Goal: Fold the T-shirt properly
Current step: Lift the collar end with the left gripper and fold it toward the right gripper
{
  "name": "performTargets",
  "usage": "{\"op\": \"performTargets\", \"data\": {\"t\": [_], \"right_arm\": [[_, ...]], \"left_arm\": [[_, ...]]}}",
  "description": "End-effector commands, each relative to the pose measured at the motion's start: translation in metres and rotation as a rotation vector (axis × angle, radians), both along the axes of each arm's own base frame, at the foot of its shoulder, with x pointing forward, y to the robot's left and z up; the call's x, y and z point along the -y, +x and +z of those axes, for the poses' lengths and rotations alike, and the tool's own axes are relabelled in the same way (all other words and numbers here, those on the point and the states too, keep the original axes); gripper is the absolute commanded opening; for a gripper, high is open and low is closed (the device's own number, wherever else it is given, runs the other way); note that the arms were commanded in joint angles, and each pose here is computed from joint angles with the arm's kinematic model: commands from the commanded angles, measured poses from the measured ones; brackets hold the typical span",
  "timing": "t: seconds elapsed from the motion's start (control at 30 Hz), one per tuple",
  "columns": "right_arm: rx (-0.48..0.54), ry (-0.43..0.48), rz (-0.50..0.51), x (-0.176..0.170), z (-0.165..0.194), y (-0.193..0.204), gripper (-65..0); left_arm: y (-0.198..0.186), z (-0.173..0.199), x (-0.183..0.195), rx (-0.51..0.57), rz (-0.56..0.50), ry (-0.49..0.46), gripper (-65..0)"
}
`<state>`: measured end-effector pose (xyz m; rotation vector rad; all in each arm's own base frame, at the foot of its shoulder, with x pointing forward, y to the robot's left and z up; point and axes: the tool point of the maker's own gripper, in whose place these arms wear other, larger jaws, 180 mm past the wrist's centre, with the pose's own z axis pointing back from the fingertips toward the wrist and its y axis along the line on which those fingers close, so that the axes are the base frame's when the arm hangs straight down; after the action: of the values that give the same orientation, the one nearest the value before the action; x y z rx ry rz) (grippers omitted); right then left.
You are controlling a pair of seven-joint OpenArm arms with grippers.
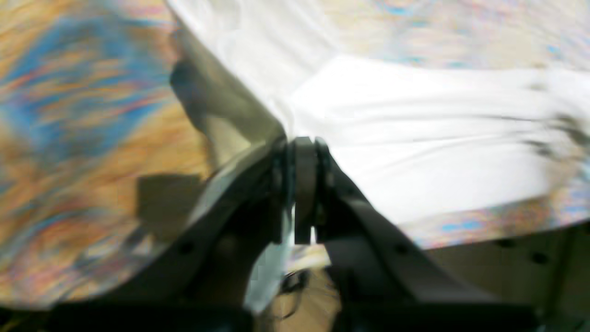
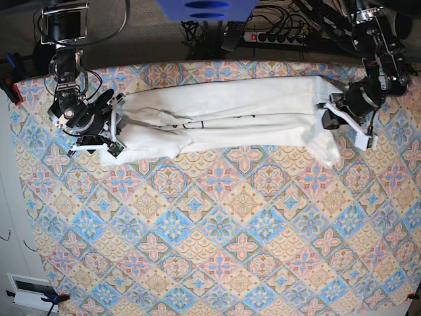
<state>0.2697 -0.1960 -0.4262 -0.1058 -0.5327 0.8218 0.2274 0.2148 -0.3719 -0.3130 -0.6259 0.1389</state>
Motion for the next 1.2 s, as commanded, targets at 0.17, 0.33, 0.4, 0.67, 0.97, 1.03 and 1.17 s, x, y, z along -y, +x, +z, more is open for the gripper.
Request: {"op": "performTargets", "data": {"t": [0.17,0.33,0.4,0.67,0.97,1.03,1.17], "right_arm": [[0.068,-0.016,-0.063,0.026,0.020,0.014,-43.6],[0.073,-0.037,-0.068,0.037,0.023,0.015,-43.6],[0.076,-0.038,-0.065,0.037,0.024,0.016,-43.6],[0.086,-0.043,-0.096,0.048,0.027,0.017,-43.6],[0.091,-0.044,-0.101,0.050,0.029,0.017,-43.6],[0.091,-0.044,-0.101,0.050,0.029,0.017,-43.6],[0.092,-0.044,-0.101,0.050,0.029,0.018,-43.6]], "left_arm": [[0.009,-0.002,0.054,0.020,-0.048,-0.098,-65.0],[0.006,-0.011,0.098,-0.001,-0.096,-0.142,-65.0],[0.006,-0.011,0.113,-0.005,-0.109,-0.167,-65.0],[0.000,-0.013,0.155,-0.023,-0.173,-0.220,-65.0],[-0.008,-0.015,0.168,-0.041,-0.212,-0.233,-65.0],[-0.008,-0.015,0.168,-0.041,-0.212,-0.233,-65.0],[-0.007,-0.014,0.169,-0.038,-0.216,-0.235,-65.0]]}}
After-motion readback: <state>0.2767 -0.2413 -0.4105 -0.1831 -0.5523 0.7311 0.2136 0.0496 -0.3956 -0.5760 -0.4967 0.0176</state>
